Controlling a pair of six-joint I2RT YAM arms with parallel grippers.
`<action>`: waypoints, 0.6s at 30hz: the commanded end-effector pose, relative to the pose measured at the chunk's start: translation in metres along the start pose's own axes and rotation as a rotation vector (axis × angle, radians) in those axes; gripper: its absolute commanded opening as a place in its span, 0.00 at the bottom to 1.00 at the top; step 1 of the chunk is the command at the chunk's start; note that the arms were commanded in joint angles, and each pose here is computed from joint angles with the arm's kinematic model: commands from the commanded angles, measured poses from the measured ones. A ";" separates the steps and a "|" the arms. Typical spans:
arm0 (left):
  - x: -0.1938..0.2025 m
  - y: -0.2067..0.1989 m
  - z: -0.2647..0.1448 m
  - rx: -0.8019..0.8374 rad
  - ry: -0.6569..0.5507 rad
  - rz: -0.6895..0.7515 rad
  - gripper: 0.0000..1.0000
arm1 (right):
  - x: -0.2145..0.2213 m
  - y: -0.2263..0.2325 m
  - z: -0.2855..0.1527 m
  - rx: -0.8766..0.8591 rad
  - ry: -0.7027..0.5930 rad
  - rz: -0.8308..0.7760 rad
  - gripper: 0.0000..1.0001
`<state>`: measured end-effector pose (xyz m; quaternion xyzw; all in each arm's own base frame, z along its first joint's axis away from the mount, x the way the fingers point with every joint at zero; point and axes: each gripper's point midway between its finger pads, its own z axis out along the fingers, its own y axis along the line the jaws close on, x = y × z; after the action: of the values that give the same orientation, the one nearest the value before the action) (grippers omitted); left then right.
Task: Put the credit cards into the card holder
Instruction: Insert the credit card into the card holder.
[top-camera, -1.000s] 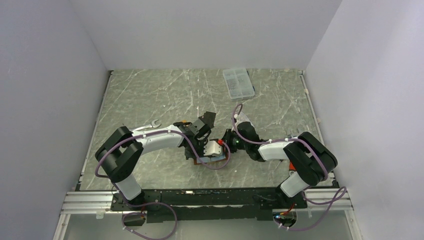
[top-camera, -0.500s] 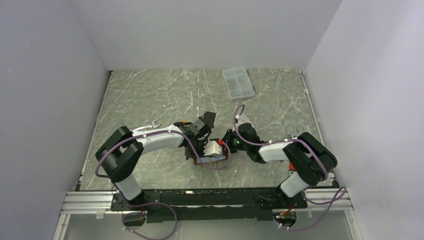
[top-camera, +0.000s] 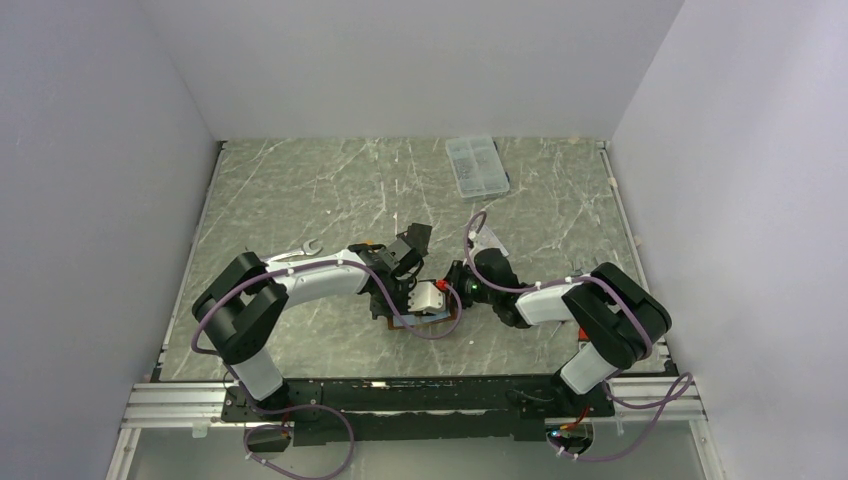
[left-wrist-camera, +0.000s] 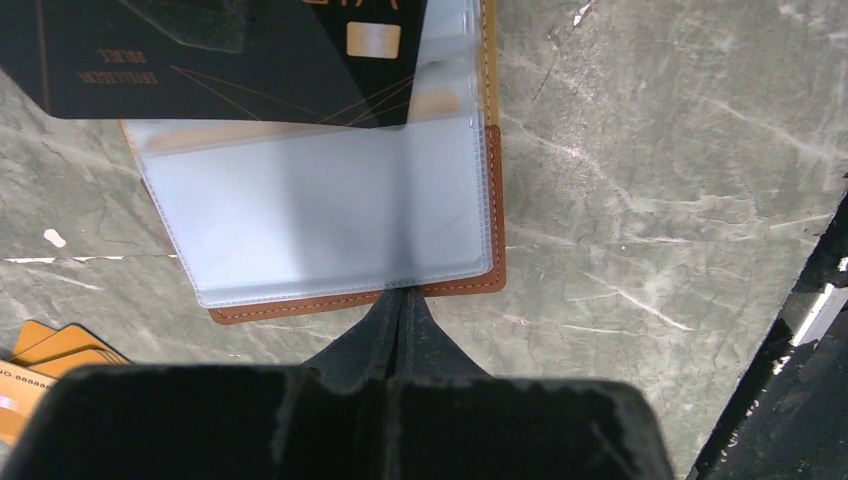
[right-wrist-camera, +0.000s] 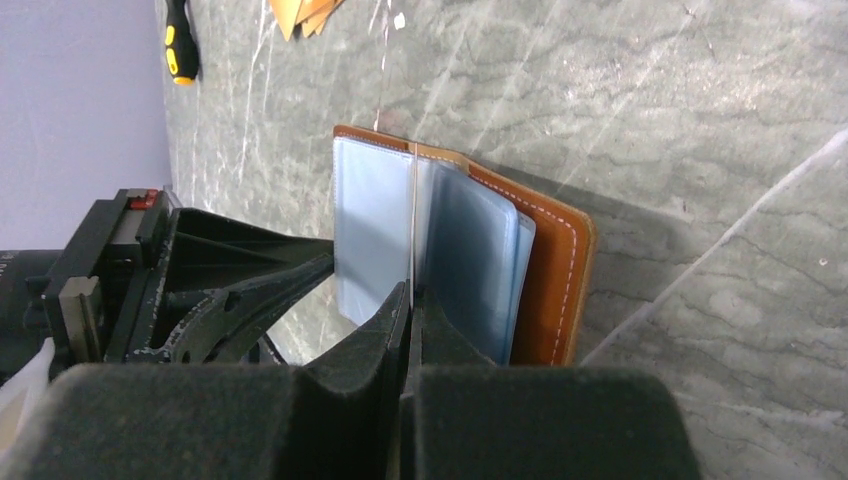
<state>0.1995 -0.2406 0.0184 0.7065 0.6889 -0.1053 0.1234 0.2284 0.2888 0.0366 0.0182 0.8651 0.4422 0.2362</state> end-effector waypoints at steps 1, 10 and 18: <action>0.000 -0.001 0.010 0.013 0.013 0.006 0.00 | 0.014 -0.003 -0.003 0.004 0.046 -0.006 0.00; -0.003 -0.005 0.010 0.014 0.013 0.015 0.00 | 0.026 -0.014 -0.004 0.041 0.098 0.014 0.00; -0.004 -0.005 0.010 0.016 0.008 0.019 0.00 | 0.033 -0.015 0.003 0.051 0.151 0.015 0.00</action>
<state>0.1989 -0.2412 0.0183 0.7099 0.6869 -0.0962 0.1226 0.2129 0.2897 0.0273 0.0095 0.8743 0.4430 0.1981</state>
